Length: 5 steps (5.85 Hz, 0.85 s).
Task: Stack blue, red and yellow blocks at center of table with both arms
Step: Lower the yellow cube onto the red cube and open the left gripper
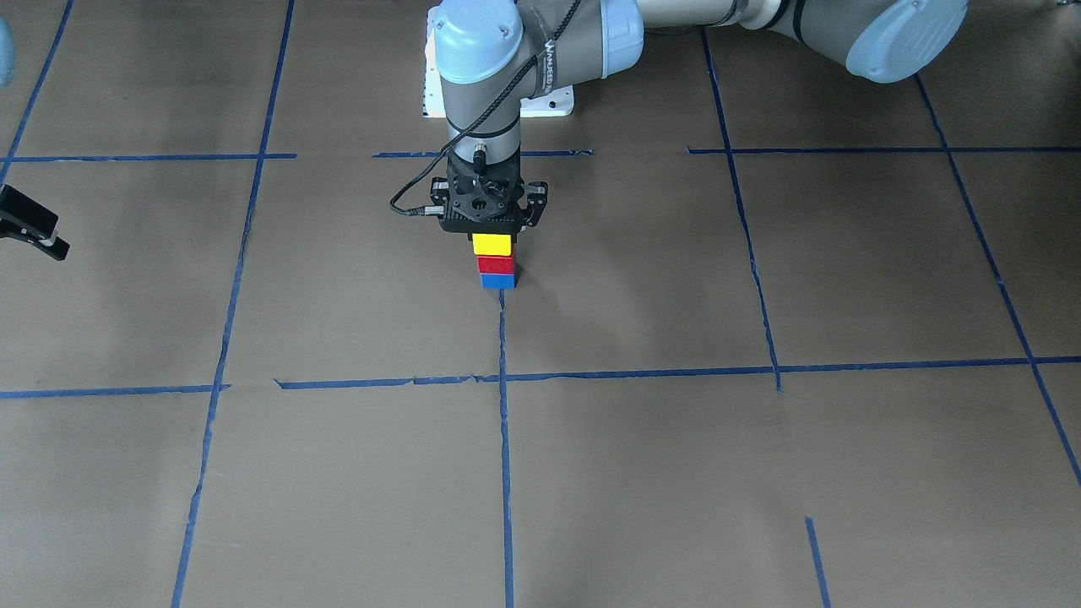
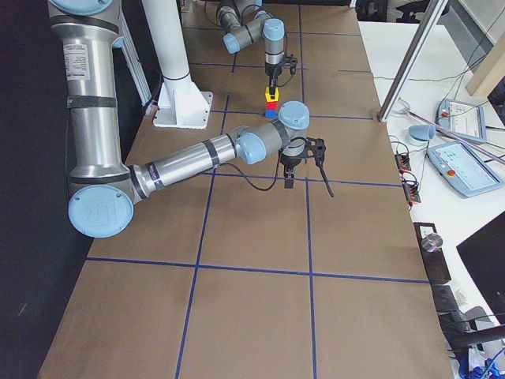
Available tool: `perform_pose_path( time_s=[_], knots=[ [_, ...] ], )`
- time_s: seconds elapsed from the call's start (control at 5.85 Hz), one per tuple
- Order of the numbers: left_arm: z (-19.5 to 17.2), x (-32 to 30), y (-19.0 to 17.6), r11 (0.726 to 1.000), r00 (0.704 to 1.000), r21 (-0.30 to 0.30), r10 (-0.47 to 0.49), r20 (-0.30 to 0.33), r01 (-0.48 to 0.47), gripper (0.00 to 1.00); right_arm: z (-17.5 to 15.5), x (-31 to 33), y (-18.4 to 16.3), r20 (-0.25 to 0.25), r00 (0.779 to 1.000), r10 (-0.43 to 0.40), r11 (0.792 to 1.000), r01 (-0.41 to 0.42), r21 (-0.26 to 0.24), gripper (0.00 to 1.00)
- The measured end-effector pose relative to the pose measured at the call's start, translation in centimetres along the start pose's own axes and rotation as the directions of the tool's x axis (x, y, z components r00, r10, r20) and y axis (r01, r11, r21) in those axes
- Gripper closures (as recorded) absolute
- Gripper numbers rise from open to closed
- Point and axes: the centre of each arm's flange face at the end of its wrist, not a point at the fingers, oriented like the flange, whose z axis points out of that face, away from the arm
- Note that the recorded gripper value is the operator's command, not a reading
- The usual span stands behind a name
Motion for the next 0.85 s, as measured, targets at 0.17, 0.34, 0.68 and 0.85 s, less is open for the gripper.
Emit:
perform_pose_path(
  time_s=[0.17, 0.34, 0.68, 0.85],
  knots=[
    [0.2, -0.1, 0.0, 1.000, 1.000, 0.001, -0.001, 0.003, 0.001, 0.00, 0.0, 0.0, 0.0, 0.000, 1.000, 0.000, 1.000, 0.000, 0.000, 0.00],
    [0.3, -0.1, 0.0, 1.000, 1.000, 0.001, -0.001, 0.004, 0.001, 0.00, 0.0, -0.1, 0.0, 0.000, 1.000, -0.001, 1.000, 0.001, 0.000, 0.00],
    [0.0, 0.0, 0.0, 1.000, 1.000, 0.004, 0.000, 0.000, 0.000, 0.00, 0.0, -0.1, 0.0, 0.001, 1.000, -0.003, 1.000, 0.003, 0.000, 0.00],
    [-1.4, -0.1, -0.2, 1.000, 1.000, 0.017, 0.000, -0.019, 0.001, 0.00, -0.1, -0.2, -0.1, 0.002, 1.000, -0.009, 1.000, 0.009, 0.001, 0.00]
  ],
)
